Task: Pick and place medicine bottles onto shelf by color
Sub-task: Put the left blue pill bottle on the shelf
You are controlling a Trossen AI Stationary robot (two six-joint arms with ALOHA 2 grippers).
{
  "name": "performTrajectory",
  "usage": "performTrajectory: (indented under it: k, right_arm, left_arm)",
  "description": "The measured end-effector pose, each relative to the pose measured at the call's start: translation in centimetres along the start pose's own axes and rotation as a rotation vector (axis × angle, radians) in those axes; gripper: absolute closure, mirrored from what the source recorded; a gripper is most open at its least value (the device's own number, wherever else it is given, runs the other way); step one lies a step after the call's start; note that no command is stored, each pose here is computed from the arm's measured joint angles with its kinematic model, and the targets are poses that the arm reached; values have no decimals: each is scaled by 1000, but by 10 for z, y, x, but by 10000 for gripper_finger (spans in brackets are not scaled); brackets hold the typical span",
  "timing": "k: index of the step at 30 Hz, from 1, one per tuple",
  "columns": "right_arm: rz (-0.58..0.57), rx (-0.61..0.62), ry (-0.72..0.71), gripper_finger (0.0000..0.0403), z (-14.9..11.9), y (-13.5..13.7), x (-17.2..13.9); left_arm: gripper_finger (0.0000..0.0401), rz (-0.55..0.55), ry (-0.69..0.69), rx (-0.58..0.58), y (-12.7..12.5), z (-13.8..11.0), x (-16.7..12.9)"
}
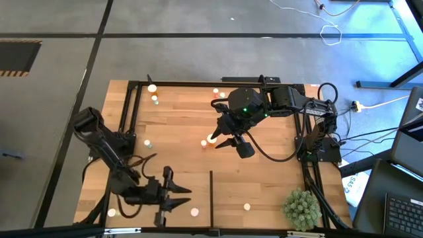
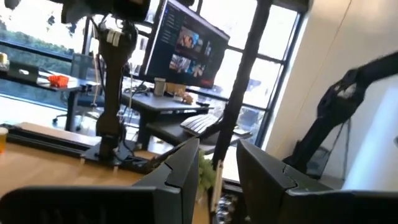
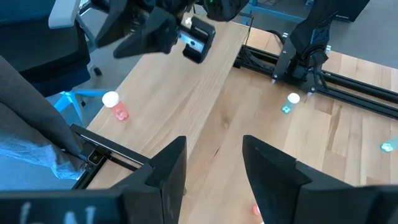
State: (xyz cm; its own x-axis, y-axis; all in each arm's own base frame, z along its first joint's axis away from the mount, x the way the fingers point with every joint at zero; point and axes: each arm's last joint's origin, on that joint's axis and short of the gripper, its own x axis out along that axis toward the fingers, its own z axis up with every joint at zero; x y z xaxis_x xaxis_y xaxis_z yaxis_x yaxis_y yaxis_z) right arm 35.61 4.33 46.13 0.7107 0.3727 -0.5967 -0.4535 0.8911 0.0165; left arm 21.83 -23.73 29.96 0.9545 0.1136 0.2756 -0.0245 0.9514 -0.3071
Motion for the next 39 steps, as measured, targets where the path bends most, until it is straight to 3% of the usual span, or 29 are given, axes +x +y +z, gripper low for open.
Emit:
performTrajectory:
  k: [13,18,27,32,39]
  right_arm:
    - [0,0,0,243,0,0,0]
    - [0,0,0,243,0,0,0]
    - [0,0,0,243,0,0,0]
    - [0,0,0,243,0,0,0]
    - [0,0,0,243,0,0,0]
  left_arm:
    - [300,53,-17,-66,3,12,-1]
    - [300,56,-25,114,5,22,-2]
    - [300,333,75,227,23,69,-19]
    - [300,508,129,158,37,100,-35]
    - [300,483,149,145,52,149,-50]
